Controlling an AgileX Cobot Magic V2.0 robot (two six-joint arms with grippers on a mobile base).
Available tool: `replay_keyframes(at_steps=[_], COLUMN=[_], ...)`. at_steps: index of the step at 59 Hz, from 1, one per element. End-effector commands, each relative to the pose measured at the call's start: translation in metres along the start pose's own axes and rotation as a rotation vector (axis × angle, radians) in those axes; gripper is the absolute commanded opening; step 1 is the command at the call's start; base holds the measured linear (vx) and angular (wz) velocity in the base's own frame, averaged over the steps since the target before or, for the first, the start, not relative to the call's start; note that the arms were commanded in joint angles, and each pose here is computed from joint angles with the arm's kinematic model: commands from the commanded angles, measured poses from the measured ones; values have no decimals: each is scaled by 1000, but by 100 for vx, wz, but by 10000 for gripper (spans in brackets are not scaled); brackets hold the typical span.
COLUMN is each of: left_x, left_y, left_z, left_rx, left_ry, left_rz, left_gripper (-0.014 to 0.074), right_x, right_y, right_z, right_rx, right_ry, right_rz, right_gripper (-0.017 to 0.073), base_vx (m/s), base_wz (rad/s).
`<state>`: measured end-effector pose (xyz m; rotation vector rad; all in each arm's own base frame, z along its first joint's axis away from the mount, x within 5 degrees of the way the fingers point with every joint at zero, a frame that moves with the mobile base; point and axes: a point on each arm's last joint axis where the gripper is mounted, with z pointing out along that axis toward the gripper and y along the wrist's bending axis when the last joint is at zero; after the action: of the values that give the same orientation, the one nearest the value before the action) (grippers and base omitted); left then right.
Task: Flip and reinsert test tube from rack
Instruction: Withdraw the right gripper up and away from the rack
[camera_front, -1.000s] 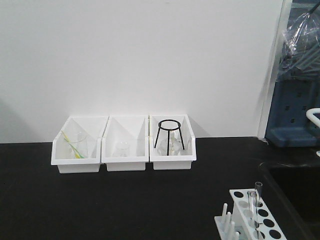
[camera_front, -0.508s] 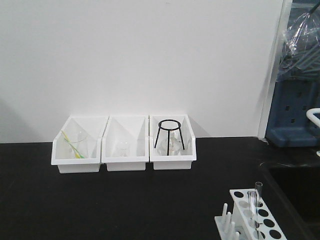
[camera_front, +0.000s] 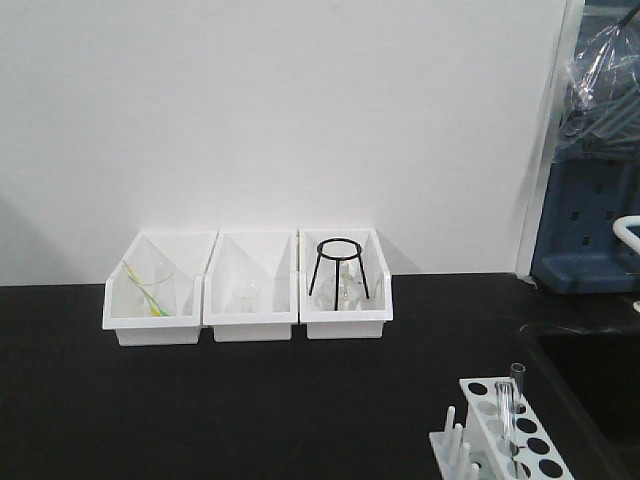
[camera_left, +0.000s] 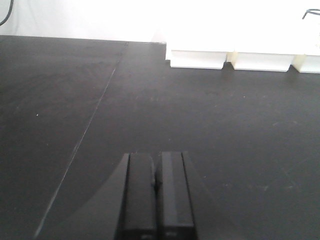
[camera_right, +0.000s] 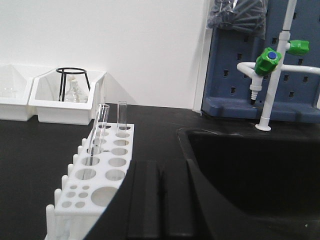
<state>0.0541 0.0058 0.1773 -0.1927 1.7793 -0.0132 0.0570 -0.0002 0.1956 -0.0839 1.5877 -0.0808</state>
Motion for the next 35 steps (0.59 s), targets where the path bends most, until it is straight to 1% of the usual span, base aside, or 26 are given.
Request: replay_keyframes(at_steps=[1,35], left_x=[-8,-8], left_y=[-2,-2], left_z=[-1,-1], left_rx=[21,22], left_ry=[-97,-98], left_rz=[-3,-3], left_gripper=[-6,-6], right_x=[-8,-7], right_y=[0,0], right_z=[-1,-1], right_rx=[-1,0], right_ry=[-92,-84], right_rz=[-14,-15], right_gripper=[-12,-12], base_vx=[0,0], base_wz=[0,0])
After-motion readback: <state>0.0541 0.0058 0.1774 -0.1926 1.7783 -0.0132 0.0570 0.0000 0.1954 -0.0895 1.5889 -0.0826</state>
